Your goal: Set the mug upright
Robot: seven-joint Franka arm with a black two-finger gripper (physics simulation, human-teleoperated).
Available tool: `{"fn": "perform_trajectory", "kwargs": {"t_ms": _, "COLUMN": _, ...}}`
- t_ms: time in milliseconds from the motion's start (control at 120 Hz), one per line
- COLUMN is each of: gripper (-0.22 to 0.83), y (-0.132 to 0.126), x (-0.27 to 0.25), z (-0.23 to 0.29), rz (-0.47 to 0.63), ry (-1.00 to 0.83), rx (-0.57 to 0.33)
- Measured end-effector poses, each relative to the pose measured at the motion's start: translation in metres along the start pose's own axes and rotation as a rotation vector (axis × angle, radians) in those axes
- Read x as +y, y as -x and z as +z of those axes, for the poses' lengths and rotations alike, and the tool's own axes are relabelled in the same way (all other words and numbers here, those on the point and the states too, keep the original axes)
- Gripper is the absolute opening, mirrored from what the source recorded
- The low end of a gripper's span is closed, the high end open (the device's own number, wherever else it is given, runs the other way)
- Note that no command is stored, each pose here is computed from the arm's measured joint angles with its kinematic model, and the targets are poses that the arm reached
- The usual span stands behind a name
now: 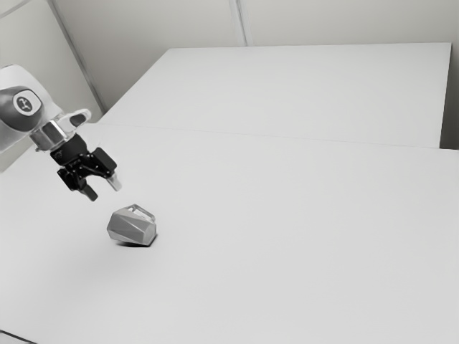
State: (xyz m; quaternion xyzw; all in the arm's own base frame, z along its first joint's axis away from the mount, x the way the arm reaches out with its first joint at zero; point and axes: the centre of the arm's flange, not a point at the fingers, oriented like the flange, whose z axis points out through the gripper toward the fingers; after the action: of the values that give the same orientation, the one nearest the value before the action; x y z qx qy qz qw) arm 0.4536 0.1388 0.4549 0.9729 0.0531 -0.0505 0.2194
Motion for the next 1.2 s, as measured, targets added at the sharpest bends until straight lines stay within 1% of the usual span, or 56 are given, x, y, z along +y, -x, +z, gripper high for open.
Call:
{"fn": "perform_trajectory", "kwargs": {"t_ms": 183, "gripper": 0.62, "y": -0.016, "x": -0.041, "z": 0.028, "rz": 0.035, "ry": 0.063, "rx": -0.008}}
{"fn": "perform_trajectory", "kwargs": {"t_ms": 408, "gripper": 0.62, "y": -0.034, "x": -0.083, "z": 0.037, "rz": 0.085, "ry": 0.081, "rx": -0.003}}
{"fn": "perform_trajectory", "kwargs": {"t_ms": 533, "gripper": 0.62, "y": -0.046, "x": -0.095, "z": 0.048, "rz": 0.127, "ry": 0.091, "rx": -0.018}}
{"fn": "perform_trajectory", "kwargs": {"t_ms": 725, "gripper": 0.62, "y": -0.061, "x": -0.118, "z": 0.063, "rz": 0.160, "ry": 0.130, "rx": -0.026}}
{"fn": "perform_trajectory", "kwargs": {"t_ms": 1033, "gripper": 0.62, "y": -0.068, "x": -0.121, "z": 0.087, "rz": 0.200, "ry": 0.246, "rx": -0.007}}
{"fn": "perform_trajectory", "kwargs": {"t_ms": 1200, "gripper": 0.62, "y": -0.056, "x": -0.123, "z": 0.098, "rz": 0.206, "ry": 0.343, "rx": -0.036}}
